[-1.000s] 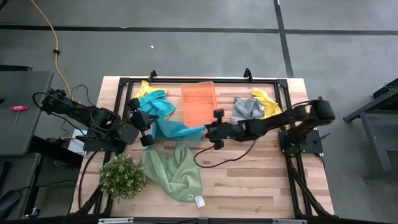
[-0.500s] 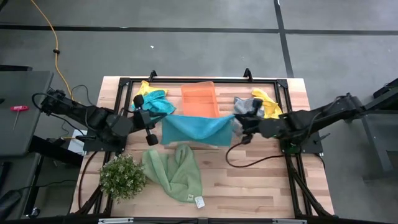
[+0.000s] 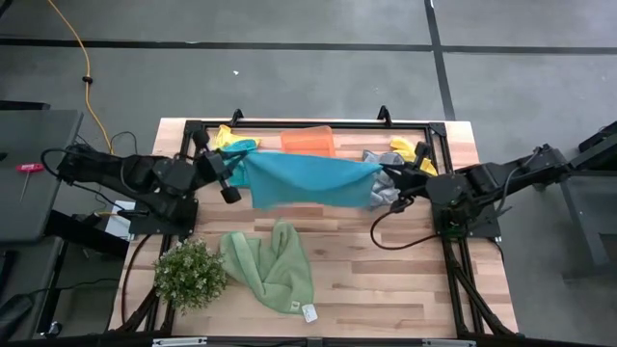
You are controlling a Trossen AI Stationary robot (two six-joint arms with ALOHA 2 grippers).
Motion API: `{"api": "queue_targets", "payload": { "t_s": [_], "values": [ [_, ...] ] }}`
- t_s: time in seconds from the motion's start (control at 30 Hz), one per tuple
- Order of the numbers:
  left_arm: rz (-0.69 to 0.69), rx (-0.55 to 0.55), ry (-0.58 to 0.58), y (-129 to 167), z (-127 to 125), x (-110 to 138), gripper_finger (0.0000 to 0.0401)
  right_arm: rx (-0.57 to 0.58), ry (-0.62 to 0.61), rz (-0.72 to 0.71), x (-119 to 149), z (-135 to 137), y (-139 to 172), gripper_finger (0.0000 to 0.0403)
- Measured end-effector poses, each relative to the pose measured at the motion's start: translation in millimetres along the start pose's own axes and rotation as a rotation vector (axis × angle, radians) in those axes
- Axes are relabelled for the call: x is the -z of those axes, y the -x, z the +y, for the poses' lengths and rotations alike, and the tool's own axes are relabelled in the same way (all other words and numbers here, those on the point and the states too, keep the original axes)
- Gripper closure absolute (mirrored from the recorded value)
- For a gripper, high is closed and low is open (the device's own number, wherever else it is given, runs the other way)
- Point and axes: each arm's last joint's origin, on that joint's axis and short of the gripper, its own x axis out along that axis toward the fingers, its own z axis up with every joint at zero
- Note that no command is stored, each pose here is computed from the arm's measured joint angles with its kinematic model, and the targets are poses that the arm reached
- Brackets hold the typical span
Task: Fold microfiber towels
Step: Fold the bottom blue microfiber cloth
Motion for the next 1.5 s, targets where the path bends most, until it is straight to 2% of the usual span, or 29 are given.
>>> {"api": "queue_targets", "payload": {
  "t_s": [0.3,0.43,0.67,0.83,1.07,1.27,1.5],
  "values": [
    [0.094,0.011,-0.023,4.1,2.3,14.8,0.0401,-0.003,-0.016,0.032,4.6,0.2,0.7,0.0403],
    [0.167,0.033,-0.021,2.6,-2.5,23.7,0.0401,-0.052,-0.03,0.042,6.8,1.9,0.8,0.0403],
    [0.264,0.141,0.036,3.1,-9.4,34.0,0.0401,-0.161,-0.072,0.126,18.1,8.9,4.2,0.0403],
    [0.281,0.19,0.016,4.3,-27.8,50.5,0.0401,-0.219,-0.082,0.194,25.5,22.5,12.6,0.0403],
    [0.284,0.277,0.044,10.8,-62.3,82.9,0.0401,-0.301,-0.09,0.235,25.0,56.0,19.4,0.0403],
    [0.227,0.38,0.126,21.2,-83.6,90.3,0.0401,-0.382,-0.091,0.336,27.8,100.0,19.3,0.0403],
    [0.242,0.44,0.201,32.1,-100.6,93.3,0.0401,-0.409,-0.087,0.448,40.0,154.1,23.2,0.0403]
  ]
}}
